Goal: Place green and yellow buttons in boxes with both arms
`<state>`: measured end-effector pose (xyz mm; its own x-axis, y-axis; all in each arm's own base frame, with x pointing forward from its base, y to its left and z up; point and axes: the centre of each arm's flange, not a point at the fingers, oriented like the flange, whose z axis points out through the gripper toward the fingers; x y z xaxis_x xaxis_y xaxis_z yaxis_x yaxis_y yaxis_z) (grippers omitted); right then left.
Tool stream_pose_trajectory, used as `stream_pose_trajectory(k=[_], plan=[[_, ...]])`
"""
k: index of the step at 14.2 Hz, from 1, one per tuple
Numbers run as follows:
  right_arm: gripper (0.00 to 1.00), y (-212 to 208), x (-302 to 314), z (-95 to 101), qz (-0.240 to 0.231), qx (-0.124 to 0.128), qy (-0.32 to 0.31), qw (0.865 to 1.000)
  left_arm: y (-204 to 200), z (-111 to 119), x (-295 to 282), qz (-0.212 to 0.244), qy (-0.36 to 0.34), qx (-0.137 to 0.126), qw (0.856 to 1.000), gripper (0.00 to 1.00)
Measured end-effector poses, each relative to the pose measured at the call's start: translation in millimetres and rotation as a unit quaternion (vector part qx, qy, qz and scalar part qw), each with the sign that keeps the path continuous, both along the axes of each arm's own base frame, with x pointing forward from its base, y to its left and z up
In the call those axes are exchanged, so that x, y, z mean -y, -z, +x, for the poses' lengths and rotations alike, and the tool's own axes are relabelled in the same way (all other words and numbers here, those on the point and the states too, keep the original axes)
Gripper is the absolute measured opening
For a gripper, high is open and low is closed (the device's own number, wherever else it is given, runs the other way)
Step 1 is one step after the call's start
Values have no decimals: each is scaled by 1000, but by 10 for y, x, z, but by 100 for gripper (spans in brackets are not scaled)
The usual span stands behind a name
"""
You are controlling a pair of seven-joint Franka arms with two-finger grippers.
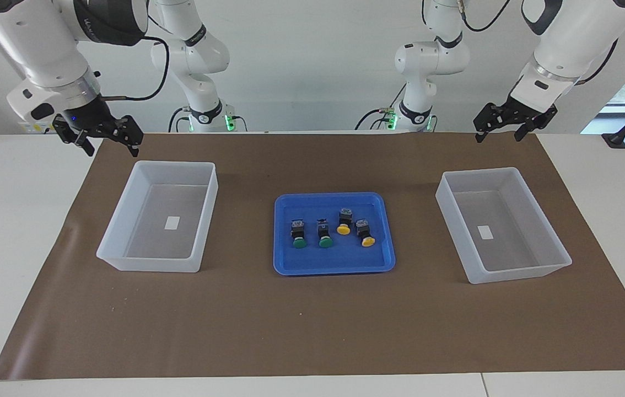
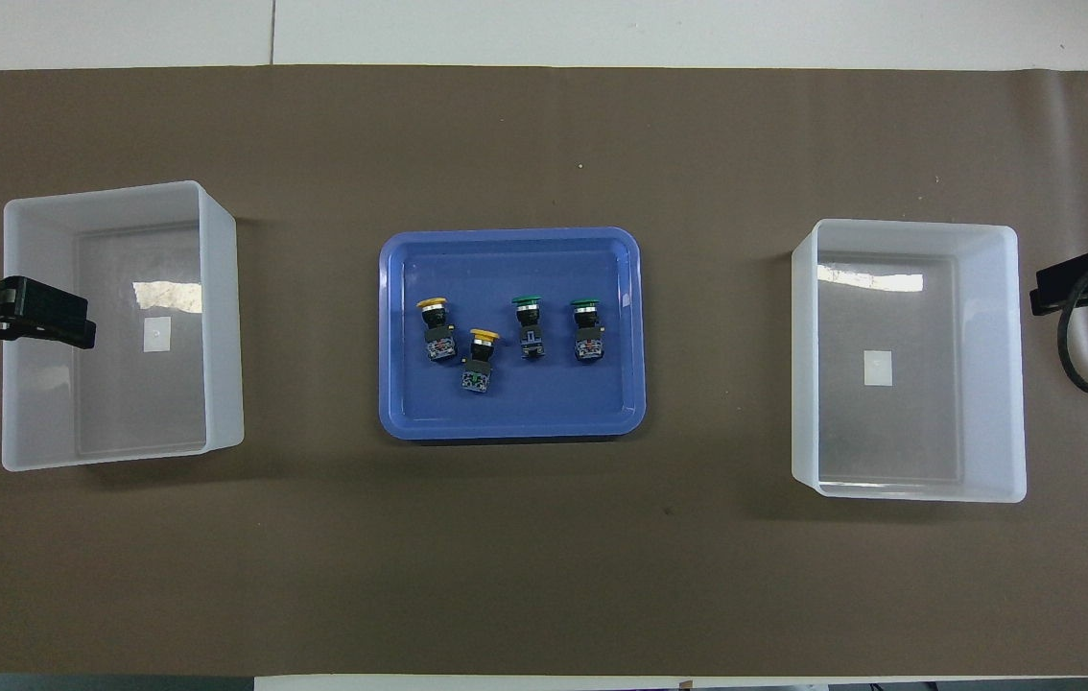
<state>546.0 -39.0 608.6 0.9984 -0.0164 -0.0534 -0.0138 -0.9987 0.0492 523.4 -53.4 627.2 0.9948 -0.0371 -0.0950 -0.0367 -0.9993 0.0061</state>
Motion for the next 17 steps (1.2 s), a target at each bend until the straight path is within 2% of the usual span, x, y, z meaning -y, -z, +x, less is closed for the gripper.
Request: stream_pose_trajectory(k=[7, 10, 14, 17], plan=[[100, -3, -120, 6, 0, 0, -11, 1000, 0, 0, -14, 0, -1, 0, 1000, 100], [100, -16, -353, 51, 2, 17, -14, 1000, 0, 0, -11, 0, -1, 0, 1000, 100], [100, 103, -1373, 122, 21, 40, -19, 999, -1, 0, -12, 0, -1, 0, 1000, 100], [100, 616, -2452, 223, 29, 56, -2, 998, -1, 0, -13, 0, -1, 0, 1000, 100]])
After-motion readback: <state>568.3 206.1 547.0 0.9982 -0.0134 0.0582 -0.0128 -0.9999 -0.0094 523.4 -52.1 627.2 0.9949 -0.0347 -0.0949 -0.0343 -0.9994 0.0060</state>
